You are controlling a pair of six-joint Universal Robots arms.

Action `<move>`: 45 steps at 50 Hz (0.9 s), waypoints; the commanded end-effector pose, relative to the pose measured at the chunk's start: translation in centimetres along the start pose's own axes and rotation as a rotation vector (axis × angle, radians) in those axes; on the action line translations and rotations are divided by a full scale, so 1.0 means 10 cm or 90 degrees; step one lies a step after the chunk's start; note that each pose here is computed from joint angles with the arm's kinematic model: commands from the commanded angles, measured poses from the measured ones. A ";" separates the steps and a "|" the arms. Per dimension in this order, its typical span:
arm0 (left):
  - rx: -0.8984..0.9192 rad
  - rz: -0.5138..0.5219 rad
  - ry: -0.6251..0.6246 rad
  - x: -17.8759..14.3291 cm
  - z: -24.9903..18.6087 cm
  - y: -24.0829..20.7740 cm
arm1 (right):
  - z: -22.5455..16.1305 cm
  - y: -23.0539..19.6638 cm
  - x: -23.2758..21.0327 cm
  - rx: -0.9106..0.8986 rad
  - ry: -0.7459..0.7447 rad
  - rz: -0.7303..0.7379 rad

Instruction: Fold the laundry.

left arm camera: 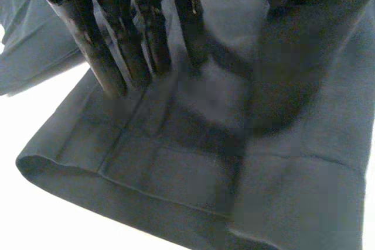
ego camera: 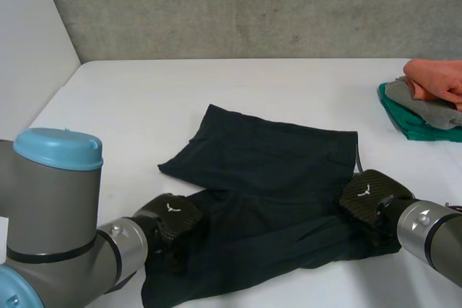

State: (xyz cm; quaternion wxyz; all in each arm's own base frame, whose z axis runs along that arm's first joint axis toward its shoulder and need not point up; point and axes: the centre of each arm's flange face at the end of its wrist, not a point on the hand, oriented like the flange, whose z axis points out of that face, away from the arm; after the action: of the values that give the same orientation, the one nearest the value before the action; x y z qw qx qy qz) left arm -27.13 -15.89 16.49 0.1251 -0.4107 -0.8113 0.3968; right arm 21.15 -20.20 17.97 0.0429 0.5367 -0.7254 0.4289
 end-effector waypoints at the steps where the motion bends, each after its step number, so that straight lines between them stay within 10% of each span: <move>1: 0.014 -0.013 -0.005 0.02 -0.25 -0.11 | 0.01 0.01 -0.01 -0.002 -0.001 0.001; 23: -0.036 -0.024 0.015 0.14 -0.22 0.13 | 0.03 -0.01 0.02 0.010 0.015 -0.001; 33: 0.269 0.036 -0.208 -0.36 0.20 -0.69 | 0.19 -0.19 0.31 0.085 0.106 0.012; 45: 0.411 0.267 -0.371 -0.78 1.26 -1.29 | 0.91 -0.35 0.89 0.152 0.278 -0.008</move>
State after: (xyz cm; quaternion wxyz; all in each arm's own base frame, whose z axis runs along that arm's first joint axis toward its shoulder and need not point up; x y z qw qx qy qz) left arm -33.54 -28.37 20.66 -0.0083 -0.3538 -0.6104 0.7086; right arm 23.14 -27.93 19.62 0.0903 0.4703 -0.6655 0.5725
